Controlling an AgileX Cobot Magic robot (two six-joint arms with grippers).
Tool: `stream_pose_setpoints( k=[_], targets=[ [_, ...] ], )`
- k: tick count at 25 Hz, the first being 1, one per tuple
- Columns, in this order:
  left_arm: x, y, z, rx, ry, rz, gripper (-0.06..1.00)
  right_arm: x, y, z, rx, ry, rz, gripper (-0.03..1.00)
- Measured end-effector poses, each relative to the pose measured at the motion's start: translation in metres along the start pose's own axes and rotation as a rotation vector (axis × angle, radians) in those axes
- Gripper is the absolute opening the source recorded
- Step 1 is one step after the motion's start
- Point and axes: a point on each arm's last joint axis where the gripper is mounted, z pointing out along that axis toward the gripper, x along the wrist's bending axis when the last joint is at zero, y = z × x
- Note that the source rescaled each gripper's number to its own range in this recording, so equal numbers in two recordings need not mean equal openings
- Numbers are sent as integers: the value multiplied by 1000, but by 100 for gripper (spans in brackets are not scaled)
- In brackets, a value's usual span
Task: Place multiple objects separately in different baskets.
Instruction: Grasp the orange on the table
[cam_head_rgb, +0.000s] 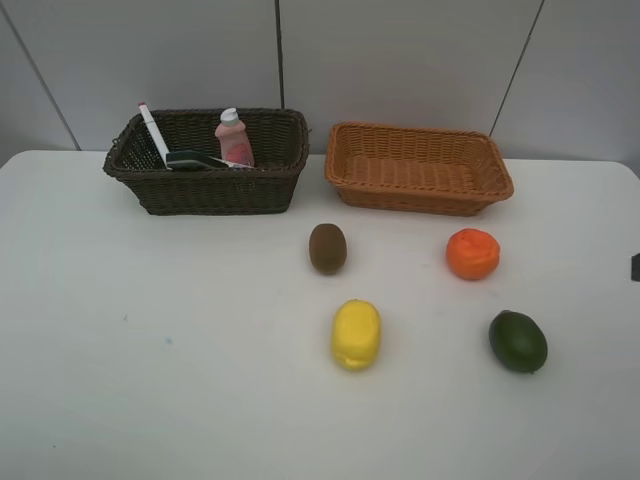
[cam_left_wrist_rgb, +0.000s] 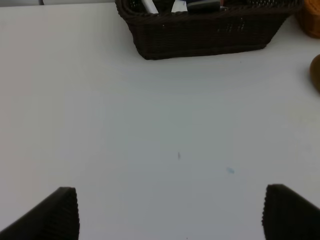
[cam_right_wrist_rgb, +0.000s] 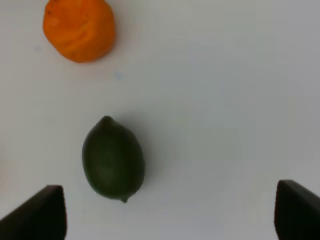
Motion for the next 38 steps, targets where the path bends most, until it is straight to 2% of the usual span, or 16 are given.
stream_pose_setpoints(
  k=[5,14,19,24,27,32,38],
  targets=[
    [0,0,0,0,0,1,96,8,49,35,60,20,44,96],
    [0,0,0,0,0,1,96,24,94,98,224,112,65,96],
    [0,0,0,0,0,1,96,50,102,128,301,155,-31,96],
    [0,0,0,0,0,1,96,78,109,150,320,144,-157,96],
    [0,0,0,0,0,1,96,85,117,160,315,121,-212,96],
    [0,0,0,0,0,1,96,88,125,173,316,117,-217,96],
    [0,0,0,0,0,1,96,101,117,191,359,122,-248,96]
  ],
)
